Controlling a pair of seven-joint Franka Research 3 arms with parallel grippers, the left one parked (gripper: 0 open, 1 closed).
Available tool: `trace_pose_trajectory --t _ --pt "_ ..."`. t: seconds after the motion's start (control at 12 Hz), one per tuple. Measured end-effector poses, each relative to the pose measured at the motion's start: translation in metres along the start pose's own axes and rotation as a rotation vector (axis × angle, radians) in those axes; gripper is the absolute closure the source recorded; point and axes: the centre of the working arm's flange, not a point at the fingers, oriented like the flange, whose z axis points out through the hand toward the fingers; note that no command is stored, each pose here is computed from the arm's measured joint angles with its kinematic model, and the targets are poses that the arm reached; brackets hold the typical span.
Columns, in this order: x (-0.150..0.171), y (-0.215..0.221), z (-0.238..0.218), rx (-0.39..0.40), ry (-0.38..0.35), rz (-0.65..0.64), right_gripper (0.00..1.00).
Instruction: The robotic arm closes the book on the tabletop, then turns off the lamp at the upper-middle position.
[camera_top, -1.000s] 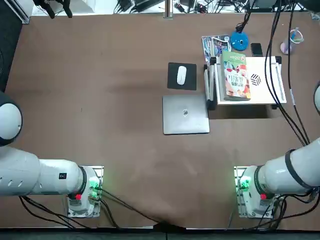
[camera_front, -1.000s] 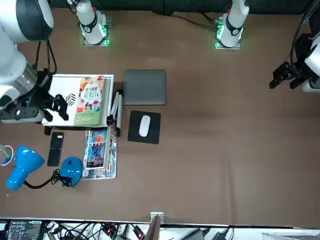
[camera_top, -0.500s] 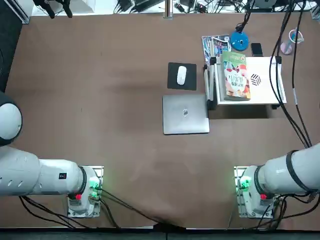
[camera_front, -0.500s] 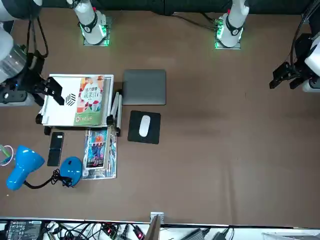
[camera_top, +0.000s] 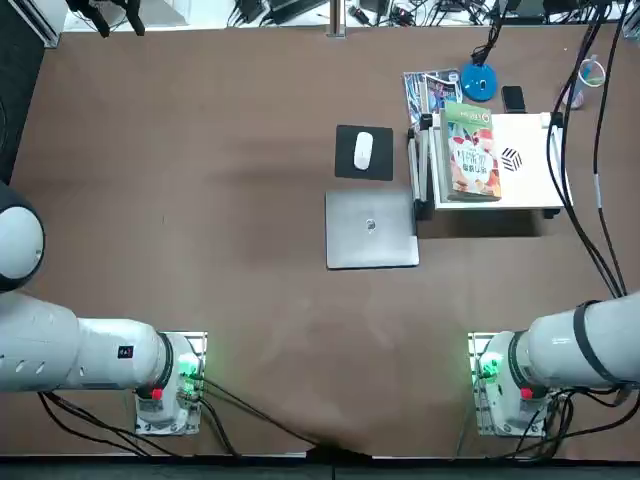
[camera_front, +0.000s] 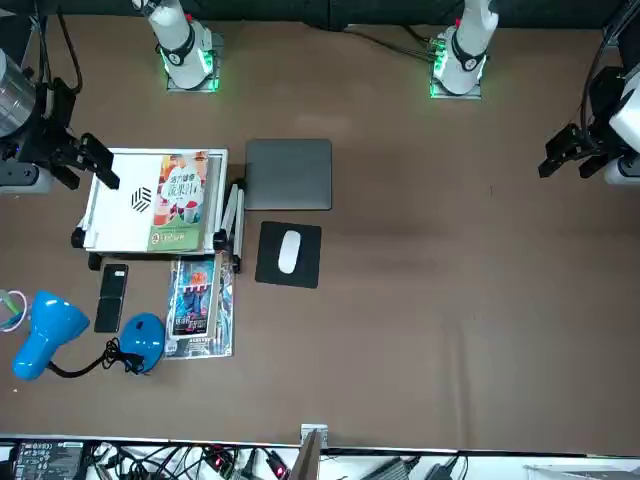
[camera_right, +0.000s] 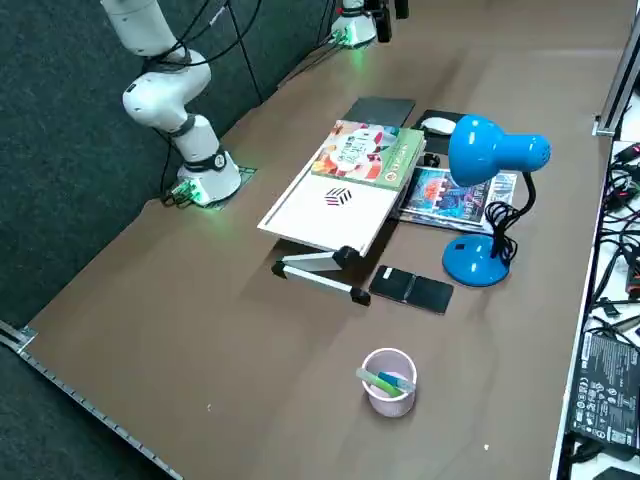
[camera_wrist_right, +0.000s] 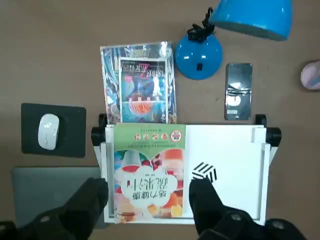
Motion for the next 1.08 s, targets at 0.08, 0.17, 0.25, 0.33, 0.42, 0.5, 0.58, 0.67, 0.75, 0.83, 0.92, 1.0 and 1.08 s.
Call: trace_pose_trajectory --t 0.08,0.17,0.25,0.33,0.42,0.5,0.58,0.67,0.75,0.83,0.92,1.0,1.08 --pt "-0.002 0.000 0.000 -0.002 -0.013 0.000 0.00" --pt "-0.005 0.000 -0.001 -0.004 -0.023 0.000 0.00" --pt "-0.007 0.000 -0.002 -0.005 -0.028 0.000 0.00" --pt "-0.008 0.000 -0.005 -0.006 -0.028 0.000 0.00" --pt "-0.014 0.002 -0.009 -0.009 -0.037 0.003 0.00" --pt "-0.016 0.005 -0.010 -0.011 -0.040 0.009 0.00" --pt "-0.019 0.010 -0.011 -0.013 -0.042 0.016 0.00" --pt "-0.022 0.016 -0.011 -0.016 -0.045 0.025 0.00" --pt "-0.025 0.021 -0.011 -0.018 -0.048 0.033 0.00" --pt "-0.028 0.026 -0.011 -0.019 -0.051 0.037 0.00" --pt "-0.031 0.029 -0.010 -0.020 -0.054 0.037 0.00" --pt "-0.034 0.030 -0.010 -0.020 -0.055 0.035 0.00" --pt "-0.036 0.031 -0.010 -0.020 -0.057 0.036 0.00"
